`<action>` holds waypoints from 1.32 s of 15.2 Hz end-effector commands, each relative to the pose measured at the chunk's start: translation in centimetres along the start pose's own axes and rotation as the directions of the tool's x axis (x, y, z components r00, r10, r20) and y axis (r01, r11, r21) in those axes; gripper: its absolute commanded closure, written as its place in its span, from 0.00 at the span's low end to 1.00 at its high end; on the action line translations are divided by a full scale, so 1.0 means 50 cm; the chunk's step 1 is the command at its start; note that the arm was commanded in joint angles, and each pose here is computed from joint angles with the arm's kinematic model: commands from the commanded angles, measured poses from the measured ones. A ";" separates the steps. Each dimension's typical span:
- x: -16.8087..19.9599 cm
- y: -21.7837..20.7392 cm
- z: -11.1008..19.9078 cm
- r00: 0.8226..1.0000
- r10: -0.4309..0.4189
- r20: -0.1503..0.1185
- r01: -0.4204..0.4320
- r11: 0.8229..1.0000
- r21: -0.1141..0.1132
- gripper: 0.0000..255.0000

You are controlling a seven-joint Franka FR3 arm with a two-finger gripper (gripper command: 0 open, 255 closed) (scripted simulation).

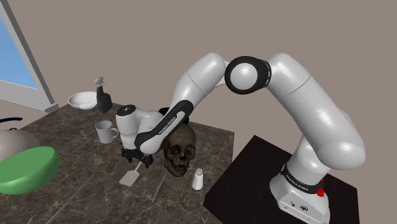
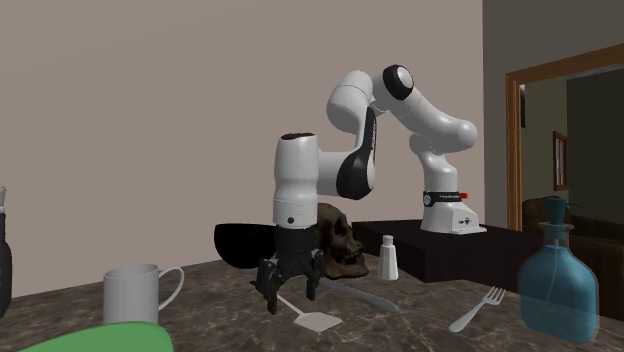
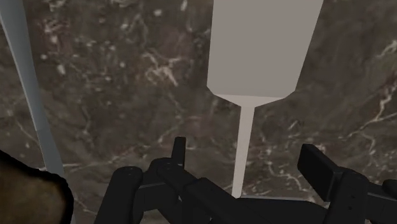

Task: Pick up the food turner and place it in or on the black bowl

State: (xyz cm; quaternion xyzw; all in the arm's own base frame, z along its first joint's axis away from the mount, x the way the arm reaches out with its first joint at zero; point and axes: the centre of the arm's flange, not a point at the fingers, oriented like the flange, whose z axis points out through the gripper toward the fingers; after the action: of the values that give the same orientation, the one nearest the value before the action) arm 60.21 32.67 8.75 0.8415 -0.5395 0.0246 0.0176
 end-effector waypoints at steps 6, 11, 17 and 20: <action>0.000 0.000 -0.002 1.000 0.000 0.000 0.000 1.000 0.000 1.00; 0.001 0.000 -0.010 1.000 0.000 0.000 0.000 1.000 0.000 1.00; 0.004 0.000 -0.074 1.000 0.000 0.000 0.000 1.000 0.000 1.00; 0.006 0.000 -0.105 1.000 0.000 0.000 0.000 1.000 0.000 1.00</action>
State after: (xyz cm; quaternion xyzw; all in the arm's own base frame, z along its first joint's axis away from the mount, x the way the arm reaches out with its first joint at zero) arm 60.30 32.73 13.42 0.8414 -0.5395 0.0246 0.0173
